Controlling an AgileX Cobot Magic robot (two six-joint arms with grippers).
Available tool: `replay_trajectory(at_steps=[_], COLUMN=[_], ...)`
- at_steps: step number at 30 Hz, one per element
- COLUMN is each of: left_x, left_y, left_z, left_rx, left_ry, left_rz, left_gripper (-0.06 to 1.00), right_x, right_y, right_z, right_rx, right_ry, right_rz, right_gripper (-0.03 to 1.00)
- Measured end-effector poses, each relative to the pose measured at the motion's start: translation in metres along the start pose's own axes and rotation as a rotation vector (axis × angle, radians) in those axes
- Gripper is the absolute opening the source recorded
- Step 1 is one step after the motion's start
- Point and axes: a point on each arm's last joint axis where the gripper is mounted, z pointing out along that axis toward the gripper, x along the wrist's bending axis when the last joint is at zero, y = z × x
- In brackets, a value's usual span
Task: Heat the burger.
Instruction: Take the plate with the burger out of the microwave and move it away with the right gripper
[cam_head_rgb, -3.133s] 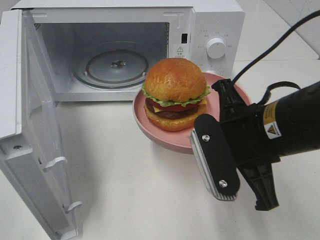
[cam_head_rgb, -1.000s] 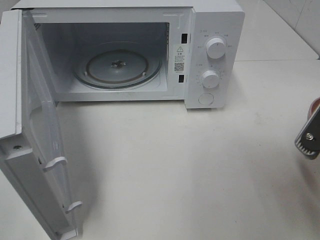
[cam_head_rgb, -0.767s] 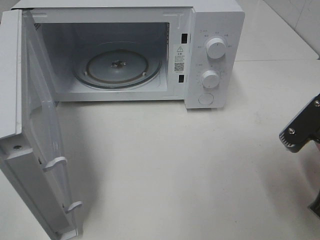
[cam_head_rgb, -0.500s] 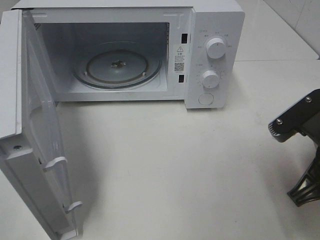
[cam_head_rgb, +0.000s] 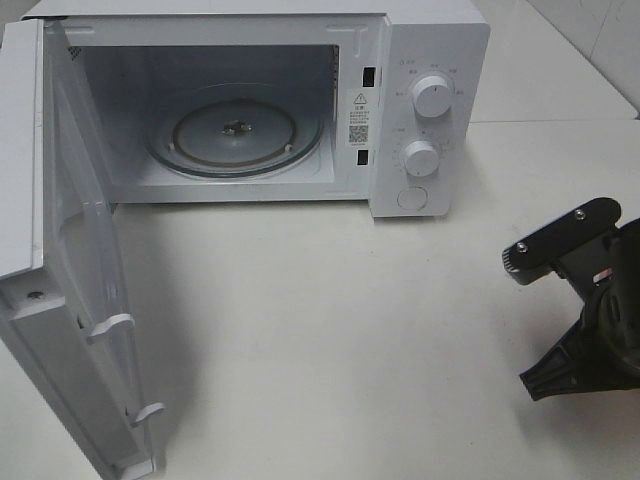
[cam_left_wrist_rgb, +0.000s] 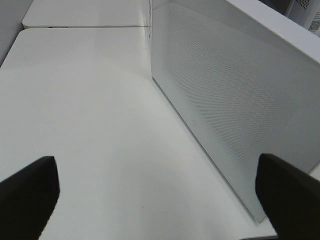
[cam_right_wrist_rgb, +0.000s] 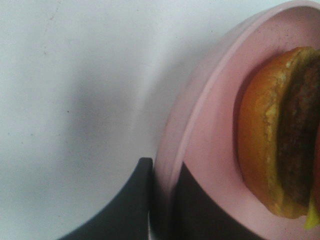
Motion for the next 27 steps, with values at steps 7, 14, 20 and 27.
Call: replay_trajectory(at_steps=[7, 14, 20, 27], left_x=[0.0, 0.0, 0.0, 0.0], left_y=[0.0, 0.0, 0.0, 0.0], left_z=[0.0, 0.0, 0.0, 0.0], left_rx=[0.0, 0.0, 0.0, 0.0], left_ry=[0.0, 0.0, 0.0, 0.0], left_rz=[0.0, 0.0, 0.0, 0.0], left_gripper=[0.99, 0.99, 0.99, 0.99], right_x=[0.01, 0.02, 0.026, 0.03], right_y=[0.003, 0.003, 0.001, -0.002], right_z=[0.01, 0.027, 0.035, 0.043], right_rx=[-0.011, 0.009, 0.028, 0.054], right_ry=[0.004, -0.038, -0.053, -0.072], right_rz=[0.009, 0.011, 0.025, 0.033], right_gripper=[0.08, 0.08, 0.08, 0.12])
